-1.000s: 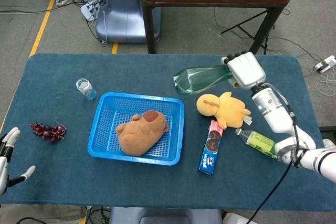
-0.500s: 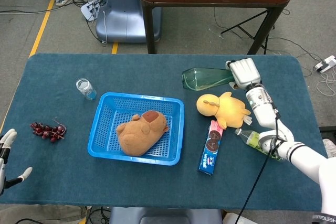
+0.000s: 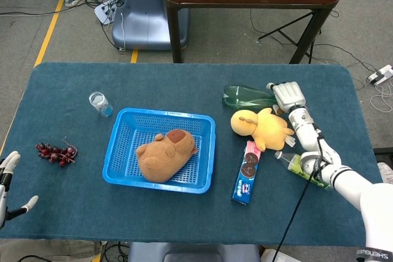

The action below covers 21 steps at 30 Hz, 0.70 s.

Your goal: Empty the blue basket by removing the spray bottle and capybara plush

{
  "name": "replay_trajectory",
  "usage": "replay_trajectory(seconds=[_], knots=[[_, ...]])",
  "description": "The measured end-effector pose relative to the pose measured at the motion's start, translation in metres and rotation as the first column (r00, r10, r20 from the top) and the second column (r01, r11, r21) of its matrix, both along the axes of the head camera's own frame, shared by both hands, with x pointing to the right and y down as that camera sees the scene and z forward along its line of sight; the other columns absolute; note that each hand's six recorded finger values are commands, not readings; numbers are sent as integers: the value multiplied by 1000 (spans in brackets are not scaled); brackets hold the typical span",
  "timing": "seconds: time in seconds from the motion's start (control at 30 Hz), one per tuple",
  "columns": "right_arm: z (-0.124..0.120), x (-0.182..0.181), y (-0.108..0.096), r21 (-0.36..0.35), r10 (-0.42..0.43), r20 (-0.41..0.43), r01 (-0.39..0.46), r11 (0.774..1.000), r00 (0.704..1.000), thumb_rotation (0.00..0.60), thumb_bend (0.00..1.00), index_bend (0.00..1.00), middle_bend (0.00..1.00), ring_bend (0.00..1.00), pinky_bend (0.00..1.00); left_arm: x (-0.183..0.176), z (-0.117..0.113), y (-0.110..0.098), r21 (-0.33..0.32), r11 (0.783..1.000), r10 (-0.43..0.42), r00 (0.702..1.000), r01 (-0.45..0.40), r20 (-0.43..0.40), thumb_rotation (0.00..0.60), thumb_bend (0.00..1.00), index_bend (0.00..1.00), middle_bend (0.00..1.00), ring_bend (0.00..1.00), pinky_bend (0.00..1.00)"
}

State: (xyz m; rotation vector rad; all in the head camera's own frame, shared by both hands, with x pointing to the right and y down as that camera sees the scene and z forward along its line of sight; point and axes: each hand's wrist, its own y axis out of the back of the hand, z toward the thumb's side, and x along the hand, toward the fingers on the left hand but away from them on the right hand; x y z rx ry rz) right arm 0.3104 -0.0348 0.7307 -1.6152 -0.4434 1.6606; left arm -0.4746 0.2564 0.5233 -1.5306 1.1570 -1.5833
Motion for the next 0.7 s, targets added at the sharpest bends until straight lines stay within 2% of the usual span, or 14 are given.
replay_trajectory(seconds=[0.1,0.3,0.5,0.7], knots=[[1,7,2,-19,16,-18,-16,1000,1000,600,338,7,193,167,342,0,-1,-1,4,1000,3,1000,-3,0,600,207,51,73,65,219],[-11,9,3,-13,25,0,-25,1000,1000,600,337,0,170,158,331,1,-1,-2,5,1000,6,1000,-6,0,600,207,50,73,66,219],[-44,2,5,42,-7,66,5,999,998,600,337,0,203,159,331,3,-2,-11,13,1000,27,1000,-27,-1,600,207,50,73,65,218],[-92,8,24,111,-51,113,39,993,992,600,326,0,245,173,331,9,5,-25,7,997,75,997,-75,-24,600,207,51,73,66,216]])
